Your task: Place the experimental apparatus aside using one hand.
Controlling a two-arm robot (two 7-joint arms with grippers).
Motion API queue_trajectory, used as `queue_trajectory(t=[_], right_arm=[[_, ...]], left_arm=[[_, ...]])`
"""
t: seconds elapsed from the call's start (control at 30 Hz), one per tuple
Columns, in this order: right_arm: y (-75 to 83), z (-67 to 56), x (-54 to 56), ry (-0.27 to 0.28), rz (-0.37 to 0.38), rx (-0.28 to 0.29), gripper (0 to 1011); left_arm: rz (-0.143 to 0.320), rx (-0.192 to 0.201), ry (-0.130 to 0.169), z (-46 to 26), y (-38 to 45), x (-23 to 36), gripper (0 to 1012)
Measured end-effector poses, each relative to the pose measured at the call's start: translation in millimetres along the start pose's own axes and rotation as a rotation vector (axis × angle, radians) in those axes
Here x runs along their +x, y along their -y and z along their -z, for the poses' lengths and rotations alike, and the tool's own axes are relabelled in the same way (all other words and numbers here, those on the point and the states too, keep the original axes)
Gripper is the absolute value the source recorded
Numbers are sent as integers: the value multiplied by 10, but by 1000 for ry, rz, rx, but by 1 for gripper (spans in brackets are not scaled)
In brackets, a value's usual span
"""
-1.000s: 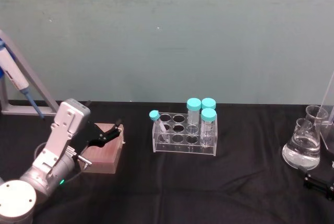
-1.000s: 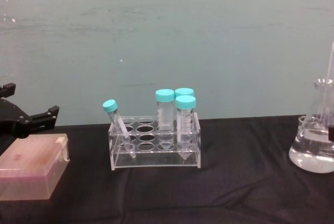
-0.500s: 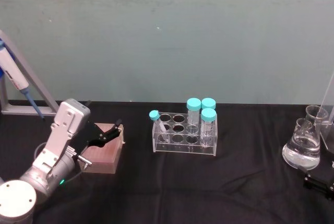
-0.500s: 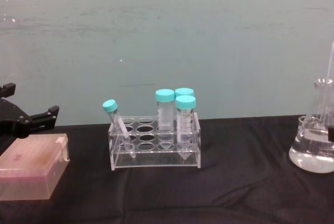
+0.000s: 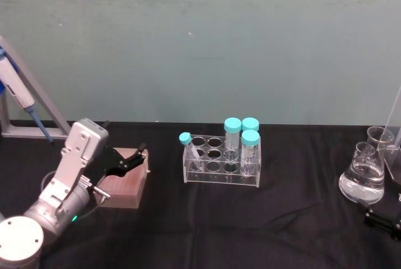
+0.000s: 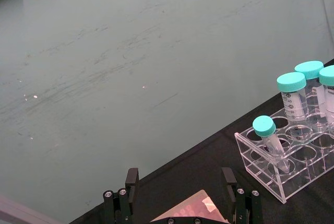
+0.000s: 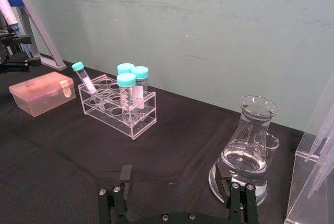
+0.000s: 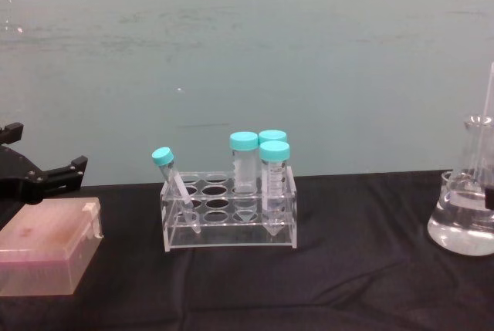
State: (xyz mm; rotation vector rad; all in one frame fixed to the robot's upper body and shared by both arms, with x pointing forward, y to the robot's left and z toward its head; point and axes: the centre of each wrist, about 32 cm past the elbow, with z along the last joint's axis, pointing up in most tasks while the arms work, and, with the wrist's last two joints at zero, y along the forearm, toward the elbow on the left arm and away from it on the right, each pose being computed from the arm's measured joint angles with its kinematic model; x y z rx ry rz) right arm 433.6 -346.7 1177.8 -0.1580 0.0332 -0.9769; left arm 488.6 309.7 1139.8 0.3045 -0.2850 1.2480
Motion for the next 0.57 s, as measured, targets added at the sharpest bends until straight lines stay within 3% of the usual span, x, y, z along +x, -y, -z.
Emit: queue_trajectory(t=[0.57], right_arm=[[0, 0, 0, 0, 0, 0, 1000]], left_arm=[[0, 0, 0, 0, 0, 0, 1000]])
